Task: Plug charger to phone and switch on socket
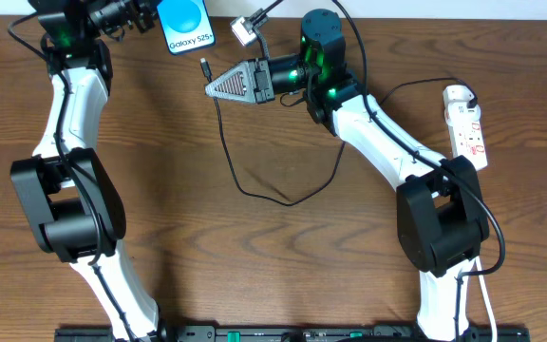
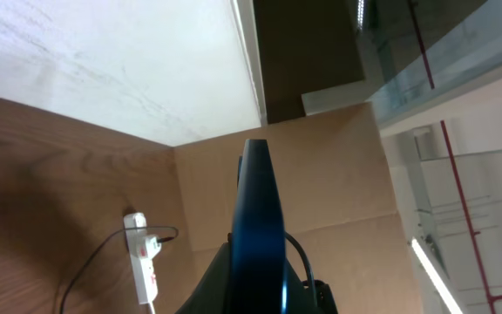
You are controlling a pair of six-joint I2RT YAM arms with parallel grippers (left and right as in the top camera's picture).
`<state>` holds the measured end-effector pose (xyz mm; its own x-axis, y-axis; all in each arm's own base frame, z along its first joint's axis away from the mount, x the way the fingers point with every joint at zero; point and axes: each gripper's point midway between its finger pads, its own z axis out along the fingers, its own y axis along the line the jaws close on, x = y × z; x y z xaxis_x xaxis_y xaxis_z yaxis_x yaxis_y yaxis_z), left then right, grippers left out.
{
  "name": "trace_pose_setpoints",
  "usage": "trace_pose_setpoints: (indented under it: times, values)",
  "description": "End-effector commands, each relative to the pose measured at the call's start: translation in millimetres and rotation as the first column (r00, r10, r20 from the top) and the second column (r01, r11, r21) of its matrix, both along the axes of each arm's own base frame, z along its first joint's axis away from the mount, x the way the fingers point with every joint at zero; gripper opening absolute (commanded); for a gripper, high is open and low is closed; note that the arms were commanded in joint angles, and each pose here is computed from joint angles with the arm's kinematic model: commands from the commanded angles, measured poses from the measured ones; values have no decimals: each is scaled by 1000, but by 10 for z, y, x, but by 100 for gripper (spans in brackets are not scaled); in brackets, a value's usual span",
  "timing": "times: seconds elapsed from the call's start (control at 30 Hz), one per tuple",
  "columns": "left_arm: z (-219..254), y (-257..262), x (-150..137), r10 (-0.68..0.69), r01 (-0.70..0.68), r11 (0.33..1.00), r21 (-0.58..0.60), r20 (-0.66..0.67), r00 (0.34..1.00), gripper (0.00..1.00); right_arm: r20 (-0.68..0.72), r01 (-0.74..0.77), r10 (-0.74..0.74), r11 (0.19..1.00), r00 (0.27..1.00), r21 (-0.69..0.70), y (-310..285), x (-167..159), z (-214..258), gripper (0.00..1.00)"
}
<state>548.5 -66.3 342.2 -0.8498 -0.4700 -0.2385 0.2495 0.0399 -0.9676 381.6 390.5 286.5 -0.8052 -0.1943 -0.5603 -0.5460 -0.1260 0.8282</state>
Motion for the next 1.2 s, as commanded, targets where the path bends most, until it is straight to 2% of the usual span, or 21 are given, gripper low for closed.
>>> trace_pose_setpoints:
  times: [0.0,0.2,1.17]
  values:
    - [186,-106,-93,-23,21,999,24,71,997,7,39,-7,6,1000,999,22,-12,-70,220,1]
    - [185,-246,-116,-49,47,999,27,75,996,7,39,-6,5,1000,999,22,-11,-69,220,1]
    - [181,-244,-126,-55,53,998,30,77,996,7,39,49,-50,999,998,23,-118,88,221,1]
